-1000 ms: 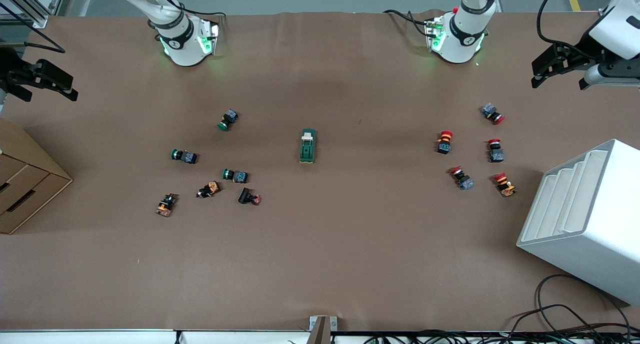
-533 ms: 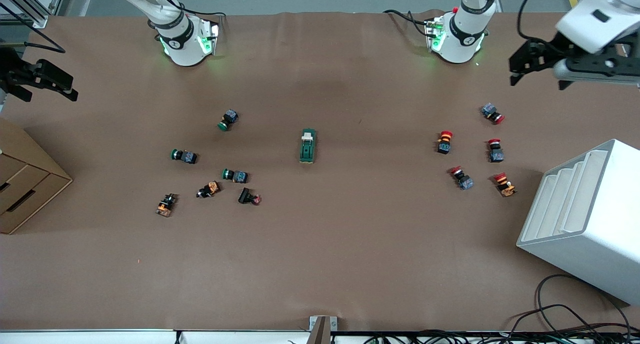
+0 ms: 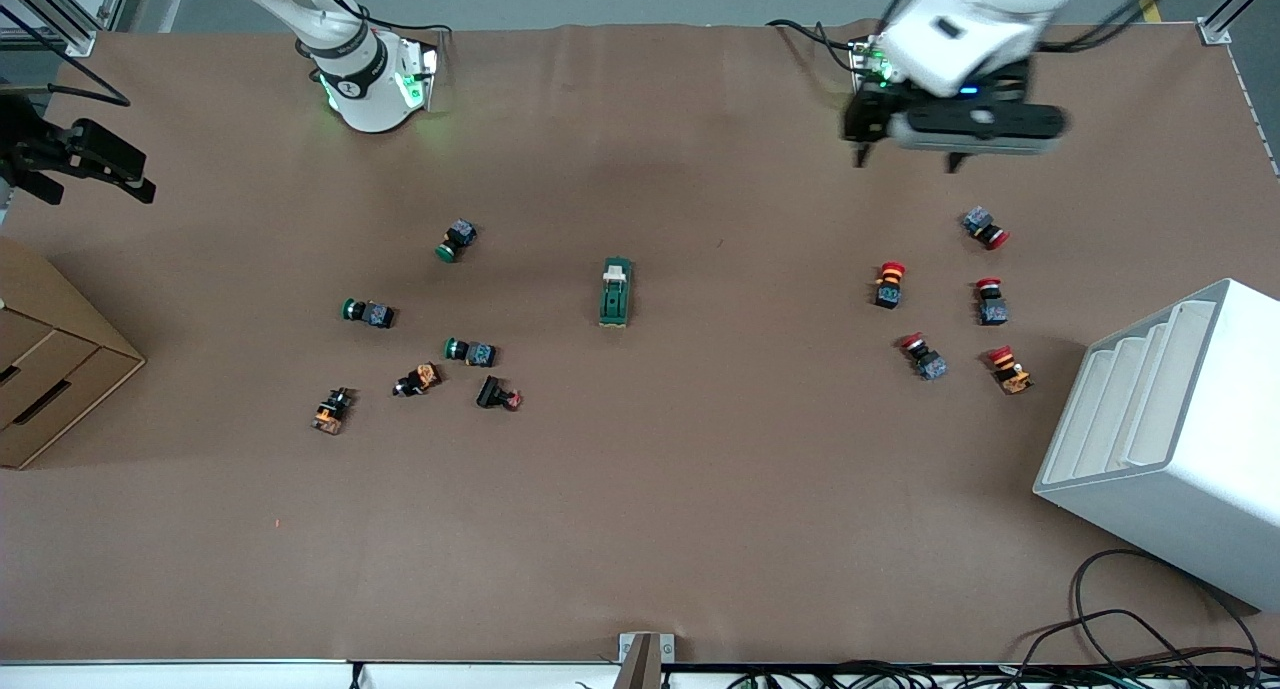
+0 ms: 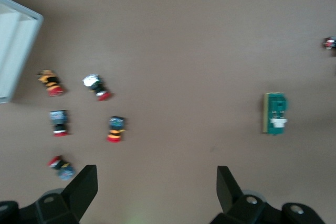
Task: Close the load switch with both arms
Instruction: 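Move the left gripper over the green load switch, then reach the right gripper toward the white switch handle while the left gripper hovers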
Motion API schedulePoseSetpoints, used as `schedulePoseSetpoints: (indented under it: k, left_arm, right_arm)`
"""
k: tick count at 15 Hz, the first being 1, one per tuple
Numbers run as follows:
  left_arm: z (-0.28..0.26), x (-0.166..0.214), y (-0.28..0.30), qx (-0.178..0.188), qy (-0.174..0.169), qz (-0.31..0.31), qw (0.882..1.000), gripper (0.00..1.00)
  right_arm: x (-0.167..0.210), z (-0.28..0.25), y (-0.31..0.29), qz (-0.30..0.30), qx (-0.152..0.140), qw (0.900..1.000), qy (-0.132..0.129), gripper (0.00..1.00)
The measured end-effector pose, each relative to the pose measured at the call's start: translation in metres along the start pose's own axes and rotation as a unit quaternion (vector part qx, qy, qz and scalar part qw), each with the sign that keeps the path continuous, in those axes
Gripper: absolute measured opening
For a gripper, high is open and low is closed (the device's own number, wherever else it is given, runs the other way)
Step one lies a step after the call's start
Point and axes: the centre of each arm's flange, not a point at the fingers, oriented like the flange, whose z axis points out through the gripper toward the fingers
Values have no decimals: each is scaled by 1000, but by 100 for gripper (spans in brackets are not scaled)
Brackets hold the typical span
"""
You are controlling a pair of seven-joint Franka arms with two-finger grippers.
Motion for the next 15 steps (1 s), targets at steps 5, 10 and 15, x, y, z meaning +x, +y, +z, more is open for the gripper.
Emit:
schedulePoseSetpoints:
  k: [5,10,15]
  left_arm:
    - [47,-27,110,-6,18,-9,1000,100]
    - [101,-72,202,6,34,-80,996,100]
    - [179,-127,280,39,89,-108,989,100]
  right_arm:
    - [9,7,1,1,0,1000,6,100]
    - [64,77,9,6,-1,1000,-10,100]
    - [102,156,19,15,-16,998,-54,100]
